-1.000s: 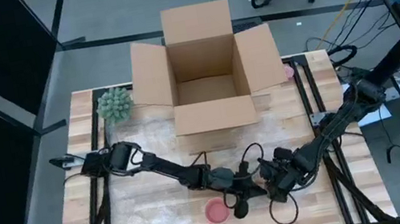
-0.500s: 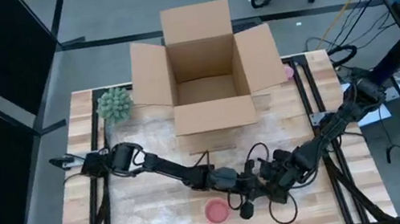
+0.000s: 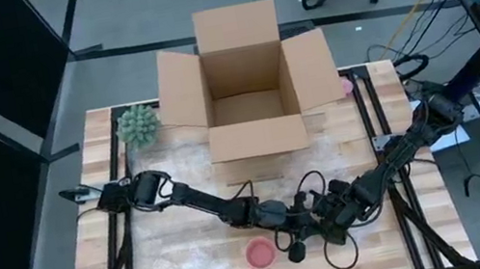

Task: Wrap mug
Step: Wrap the yellow mug with bubble wrap

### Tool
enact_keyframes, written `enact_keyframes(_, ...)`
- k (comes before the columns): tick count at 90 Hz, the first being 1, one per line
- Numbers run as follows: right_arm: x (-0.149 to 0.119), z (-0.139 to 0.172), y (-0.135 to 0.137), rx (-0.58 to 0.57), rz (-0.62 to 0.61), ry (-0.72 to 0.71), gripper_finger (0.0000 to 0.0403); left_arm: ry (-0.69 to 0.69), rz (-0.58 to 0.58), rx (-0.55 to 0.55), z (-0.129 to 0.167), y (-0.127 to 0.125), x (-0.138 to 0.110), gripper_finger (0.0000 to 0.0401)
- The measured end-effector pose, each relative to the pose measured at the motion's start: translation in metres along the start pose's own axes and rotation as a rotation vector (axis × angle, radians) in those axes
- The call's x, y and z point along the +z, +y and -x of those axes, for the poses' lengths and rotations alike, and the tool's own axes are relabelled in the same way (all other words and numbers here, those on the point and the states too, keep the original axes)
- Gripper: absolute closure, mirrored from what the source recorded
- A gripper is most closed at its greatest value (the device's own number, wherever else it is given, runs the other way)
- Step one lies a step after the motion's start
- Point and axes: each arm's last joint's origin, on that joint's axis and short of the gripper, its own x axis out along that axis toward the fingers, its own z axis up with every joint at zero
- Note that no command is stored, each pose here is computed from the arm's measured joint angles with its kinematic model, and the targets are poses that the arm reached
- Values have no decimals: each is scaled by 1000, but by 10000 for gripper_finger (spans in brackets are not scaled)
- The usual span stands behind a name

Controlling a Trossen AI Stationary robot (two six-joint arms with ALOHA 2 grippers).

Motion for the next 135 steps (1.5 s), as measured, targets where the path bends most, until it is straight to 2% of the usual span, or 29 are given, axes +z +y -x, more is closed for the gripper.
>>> enact_keyframes(27,3,5,4,-5,23,12,193,1,0,3,0,1,-1,401)
enact_keyframes(44,3,6,3,-15,9,15,193,48,3,57,0,4,-7,401)
enact_keyframes(62,3,6,4,-4,5,22,193,51,4,39,0,4,-6,401)
enact_keyframes(76,3,10,5,20,-1,97,193,47,4,38,0,3,-6,401)
enact_keyframes(85,5,20,9,15,14,130,193,61,4,40,0,4,-7,401)
enact_keyframes(92,12,33,18,54,32,109,193,61,4,40,0,4,-8,401)
enact_keyframes(108,23,56,27,22,94,90,193,67,4,41,0,4,-9,401)
enact_keyframes(135,26,97,28,-124,107,132,193,67,4,41,0,3,-9,401)
